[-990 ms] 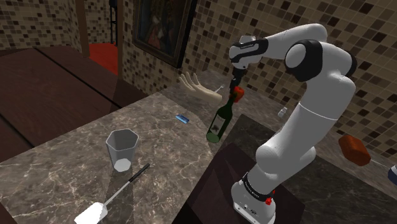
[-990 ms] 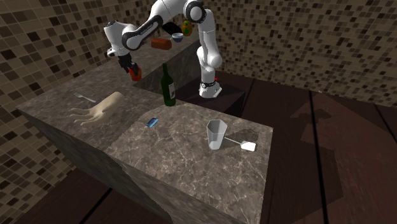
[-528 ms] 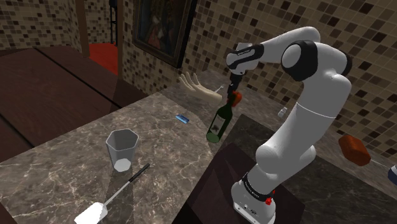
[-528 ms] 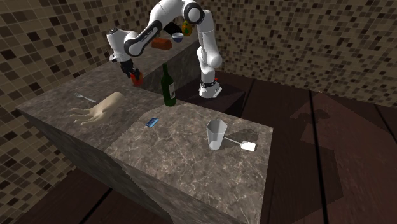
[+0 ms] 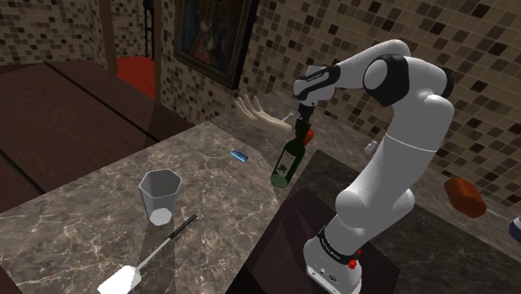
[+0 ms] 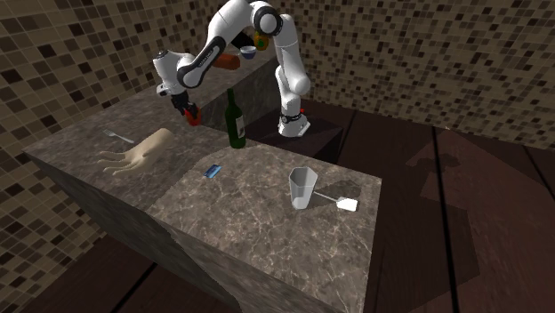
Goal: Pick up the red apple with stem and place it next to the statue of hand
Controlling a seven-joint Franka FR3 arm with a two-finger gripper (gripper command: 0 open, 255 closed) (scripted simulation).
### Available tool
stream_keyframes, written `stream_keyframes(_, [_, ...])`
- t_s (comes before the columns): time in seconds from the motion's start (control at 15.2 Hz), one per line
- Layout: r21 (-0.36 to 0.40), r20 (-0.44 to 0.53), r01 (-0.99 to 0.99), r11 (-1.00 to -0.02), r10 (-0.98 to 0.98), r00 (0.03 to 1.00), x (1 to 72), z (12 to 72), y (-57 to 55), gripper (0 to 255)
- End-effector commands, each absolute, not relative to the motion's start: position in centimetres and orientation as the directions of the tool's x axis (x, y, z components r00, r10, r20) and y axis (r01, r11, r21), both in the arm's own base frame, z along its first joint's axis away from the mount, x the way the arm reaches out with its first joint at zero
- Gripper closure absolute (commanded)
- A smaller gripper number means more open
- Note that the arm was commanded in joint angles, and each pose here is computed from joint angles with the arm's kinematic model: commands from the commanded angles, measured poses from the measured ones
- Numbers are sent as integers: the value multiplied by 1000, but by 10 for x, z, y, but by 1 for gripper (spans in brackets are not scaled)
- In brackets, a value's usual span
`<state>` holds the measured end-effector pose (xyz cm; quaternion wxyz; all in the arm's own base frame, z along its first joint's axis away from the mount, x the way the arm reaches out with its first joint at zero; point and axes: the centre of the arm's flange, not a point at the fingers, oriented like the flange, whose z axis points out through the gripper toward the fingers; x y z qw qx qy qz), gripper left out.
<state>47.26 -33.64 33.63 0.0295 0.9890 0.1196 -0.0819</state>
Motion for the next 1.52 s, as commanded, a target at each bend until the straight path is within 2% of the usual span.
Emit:
stream_keyframes(0.0, [39, -168, 241, -970, 232, 958, 473, 325, -337, 255])
stream_keyframes(0.66, [39, -168, 241, -970, 232, 958, 473, 269, -337, 255])
stream_keyframes(1.19, [39, -168, 241, -970, 232, 958, 473, 269, -337, 255])
stream_keyframes(1.25, [39, -168, 241, -970, 232, 958, 473, 269, -337, 0])
stream_keyframes(1.45, [39, -168, 241, -970, 232, 958, 473, 269, -337, 0])
